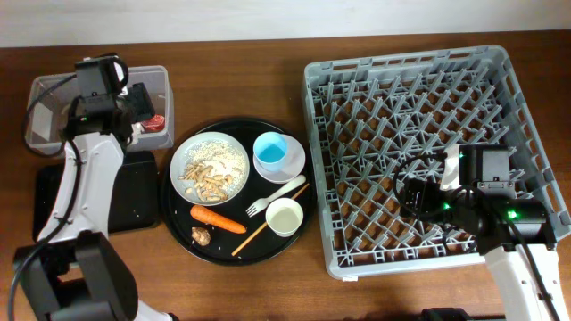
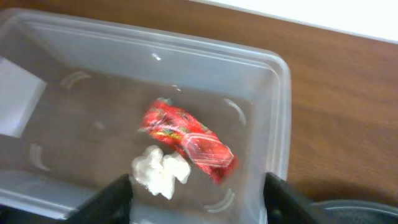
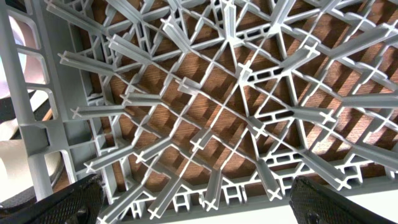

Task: Sort waste into correct bins and load items into the dishwasher rack
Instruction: 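Grasp the red snack wrapper with the left gripper, drop it in the bin, then grasp the blue cup with the left gripper and lift it toward the rack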

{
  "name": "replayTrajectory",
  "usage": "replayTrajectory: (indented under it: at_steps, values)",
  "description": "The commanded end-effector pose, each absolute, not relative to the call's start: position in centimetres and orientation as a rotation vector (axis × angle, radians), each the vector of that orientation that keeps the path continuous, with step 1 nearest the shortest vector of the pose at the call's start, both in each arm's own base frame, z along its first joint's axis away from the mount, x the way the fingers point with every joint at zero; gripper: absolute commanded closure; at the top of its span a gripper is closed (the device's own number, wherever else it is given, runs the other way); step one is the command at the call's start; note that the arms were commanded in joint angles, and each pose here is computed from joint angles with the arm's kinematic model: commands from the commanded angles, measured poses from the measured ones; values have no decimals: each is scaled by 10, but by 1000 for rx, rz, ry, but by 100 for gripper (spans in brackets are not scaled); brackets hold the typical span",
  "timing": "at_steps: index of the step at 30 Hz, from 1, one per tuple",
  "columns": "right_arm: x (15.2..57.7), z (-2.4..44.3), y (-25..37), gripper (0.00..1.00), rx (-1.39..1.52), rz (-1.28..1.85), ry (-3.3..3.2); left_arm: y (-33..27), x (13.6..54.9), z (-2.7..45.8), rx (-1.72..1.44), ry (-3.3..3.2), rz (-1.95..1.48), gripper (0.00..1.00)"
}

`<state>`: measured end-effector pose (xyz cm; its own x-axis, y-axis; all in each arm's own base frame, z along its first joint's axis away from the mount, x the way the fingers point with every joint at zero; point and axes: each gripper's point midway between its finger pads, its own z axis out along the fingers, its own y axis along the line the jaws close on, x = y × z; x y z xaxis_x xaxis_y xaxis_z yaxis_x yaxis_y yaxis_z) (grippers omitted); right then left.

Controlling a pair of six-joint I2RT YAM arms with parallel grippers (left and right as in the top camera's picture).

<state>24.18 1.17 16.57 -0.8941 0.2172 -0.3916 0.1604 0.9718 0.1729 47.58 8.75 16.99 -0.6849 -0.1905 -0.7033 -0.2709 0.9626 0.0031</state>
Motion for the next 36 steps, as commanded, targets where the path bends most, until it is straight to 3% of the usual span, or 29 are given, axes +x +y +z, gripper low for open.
replayTrajectory:
  at_steps: [1, 7, 14, 16, 19, 21, 26, 29, 33, 36]
  values:
    - [245, 172, 11, 1, 252, 177, 2686, 4, 461, 199, -95, 2356, -311, 47]
    - [244, 171, 11, 1, 253, 177, 2691, -138, 415, 149, 184, 2595, -587, 47]
    - [242, 171, 11, 1, 254, 176, 2698, -176, 405, 82, 224, 2763, -555, 51]
    - [242, 171, 11, 1, 254, 176, 2698, -173, 405, 73, 217, 2783, -529, 62]
    - [242, 171, 11, 1, 254, 176, 2698, -175, 404, 73, 218, 2784, -541, 97]
    - [241, 170, 11, 1, 255, 176, 2705, -175, 405, 76, 220, 2776, -542, 100]
    - [237, 168, 11, 1, 257, 175, 2720, -140, 410, 133, 114, 2710, -548, 100]
    - [247, 173, 18, 1, 238, 230, 2679, -144, 398, 202, 119, 2537, -983, 100]
    - [278, 219, 108, 1, -350, 855, 2353, -191, 364, 270, 391, 2227, -1631, 100]
    - [276, 252, 148, 1, -609, 1225, 2071, -210, 347, 292, 533, 2100, -1790, 100]
